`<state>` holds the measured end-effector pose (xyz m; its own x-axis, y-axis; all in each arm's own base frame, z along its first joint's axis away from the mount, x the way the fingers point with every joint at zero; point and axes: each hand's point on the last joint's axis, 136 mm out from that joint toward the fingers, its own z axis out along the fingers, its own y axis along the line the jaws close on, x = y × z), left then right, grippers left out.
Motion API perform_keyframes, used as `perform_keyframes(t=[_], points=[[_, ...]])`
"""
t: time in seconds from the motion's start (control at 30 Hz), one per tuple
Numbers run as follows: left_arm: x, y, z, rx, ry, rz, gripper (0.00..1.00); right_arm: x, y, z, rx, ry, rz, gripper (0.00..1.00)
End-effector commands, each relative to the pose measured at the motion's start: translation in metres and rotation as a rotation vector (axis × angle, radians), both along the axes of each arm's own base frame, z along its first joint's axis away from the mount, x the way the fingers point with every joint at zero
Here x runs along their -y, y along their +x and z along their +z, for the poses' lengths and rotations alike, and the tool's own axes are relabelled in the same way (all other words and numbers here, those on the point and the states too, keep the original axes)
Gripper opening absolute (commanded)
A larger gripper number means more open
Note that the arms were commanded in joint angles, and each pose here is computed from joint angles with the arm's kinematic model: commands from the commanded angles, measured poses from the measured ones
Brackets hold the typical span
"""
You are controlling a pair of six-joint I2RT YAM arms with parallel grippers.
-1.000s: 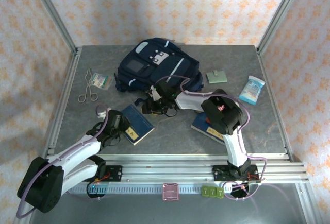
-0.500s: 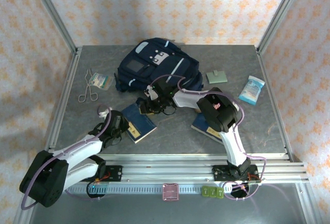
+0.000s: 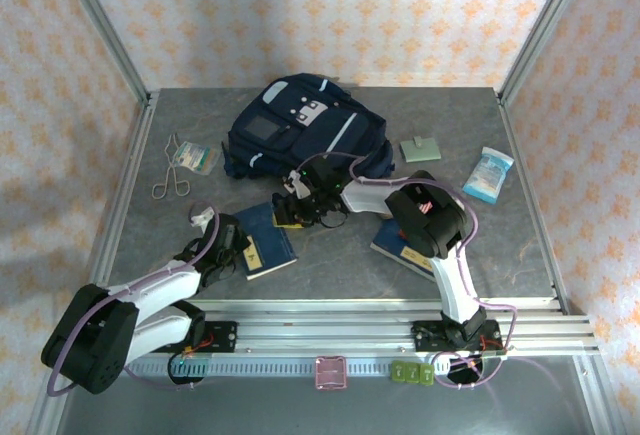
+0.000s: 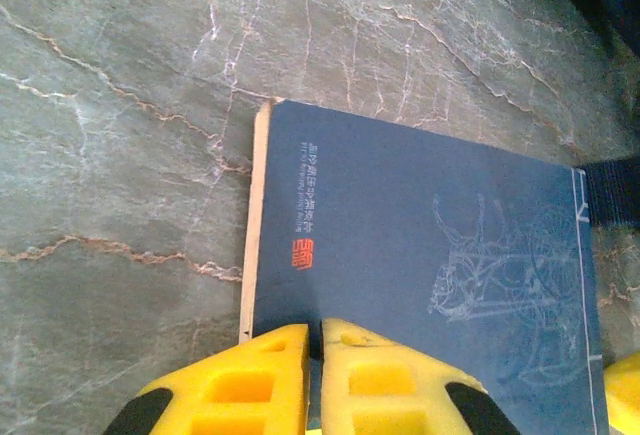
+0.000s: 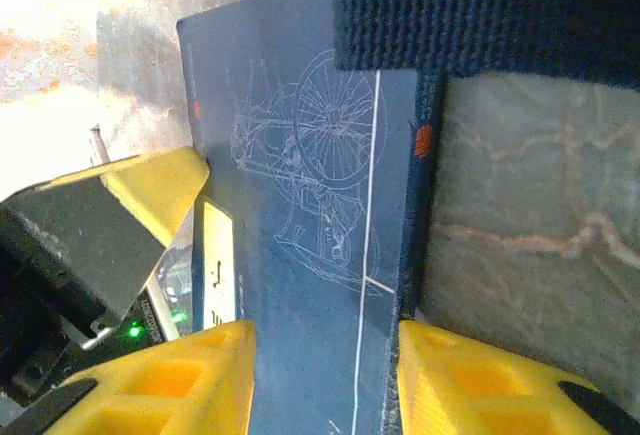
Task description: Pack the student bag
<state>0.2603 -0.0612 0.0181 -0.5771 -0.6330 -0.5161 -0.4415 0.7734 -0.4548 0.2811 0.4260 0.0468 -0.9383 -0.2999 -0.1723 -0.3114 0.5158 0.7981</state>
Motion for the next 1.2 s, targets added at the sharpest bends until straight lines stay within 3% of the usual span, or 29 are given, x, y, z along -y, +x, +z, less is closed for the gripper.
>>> perform_keyframes(t=[0.0, 0.13, 0.4, 0.77, 0.97, 1.17], points=[[0.020, -0.038, -0.036, -0.174, -0.072, -0.120, 0.09, -0.023, -0.028, 0.011, -0.004, 0.051, 0.089, 0.41], [0.021, -0.032, -0.022, -0.152, -0.053, -0.126, 0.15, -0.007, -0.012, -0.005, 0.050, -0.091, 0.010, 0.41], [0.005, -0.022, 0.031, -0.079, 0.022, -0.073, 0.36, 0.010, 0.001, -0.021, 0.043, -0.155, -0.071, 0.40], [-0.015, -0.046, 0.006, -0.179, 0.053, 0.023, 0.49, 0.015, 0.011, -0.010, 0.094, -0.176, -0.119, 0.41], [-0.003, -0.047, -0.017, -0.201, 0.009, -0.019, 0.41, 0.020, 0.011, -0.022, 0.081, -0.227, -0.127, 0.42], [0.006, -0.047, -0.031, -0.236, -0.008, -0.058, 0.22, 0.011, -0.003, -0.022, 0.047, -0.225, -0.047, 0.41]])
